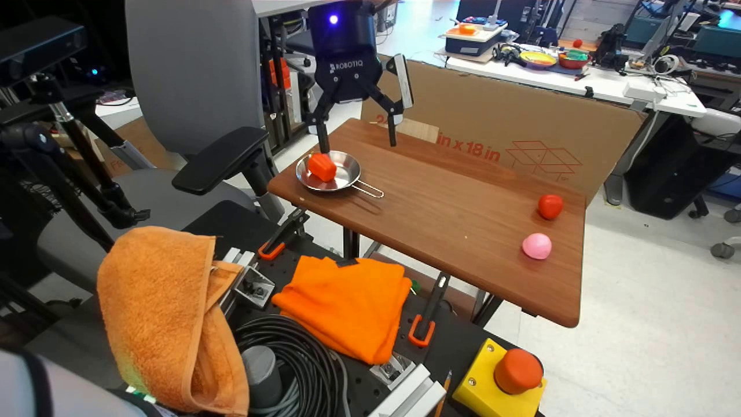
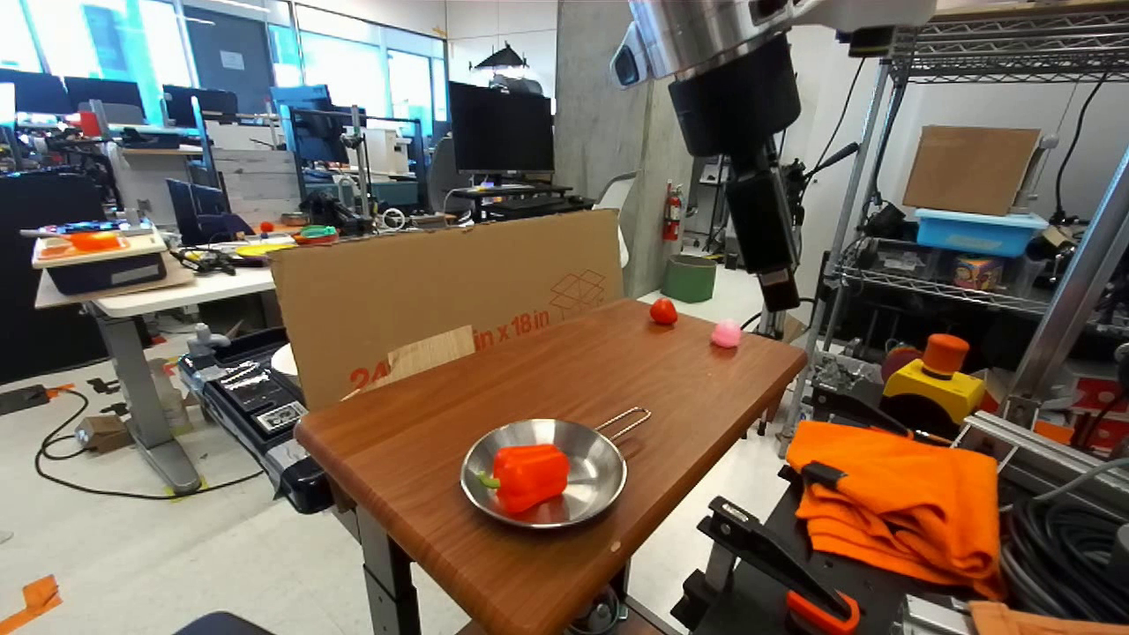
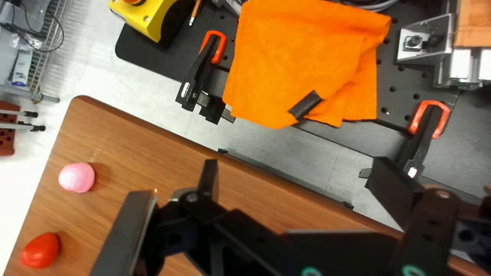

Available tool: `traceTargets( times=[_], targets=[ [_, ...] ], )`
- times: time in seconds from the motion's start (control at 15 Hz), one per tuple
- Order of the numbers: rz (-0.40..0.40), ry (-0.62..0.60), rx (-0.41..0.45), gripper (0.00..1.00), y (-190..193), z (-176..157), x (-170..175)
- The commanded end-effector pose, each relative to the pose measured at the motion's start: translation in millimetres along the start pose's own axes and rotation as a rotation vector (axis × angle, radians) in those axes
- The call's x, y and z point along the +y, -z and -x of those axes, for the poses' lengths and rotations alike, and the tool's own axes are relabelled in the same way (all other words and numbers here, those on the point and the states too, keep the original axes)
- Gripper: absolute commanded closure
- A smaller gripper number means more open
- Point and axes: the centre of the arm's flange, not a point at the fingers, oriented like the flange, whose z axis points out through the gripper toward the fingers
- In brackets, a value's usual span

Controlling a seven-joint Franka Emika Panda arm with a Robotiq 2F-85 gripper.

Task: Remove the pepper from the pan and put it on the table

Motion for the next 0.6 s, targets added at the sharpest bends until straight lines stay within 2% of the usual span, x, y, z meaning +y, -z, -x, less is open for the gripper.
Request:
traceTargets(
  times=[0.0,0.2,0.53],
  targets=[
    [-0.042,-0.016,0.024,0.00,15,-4,1],
    [-0.050,-0.024,0.070,0.00,30,0,0],
    [-0.014,-0.017,0.169,0.00,55,9,0]
  ],
)
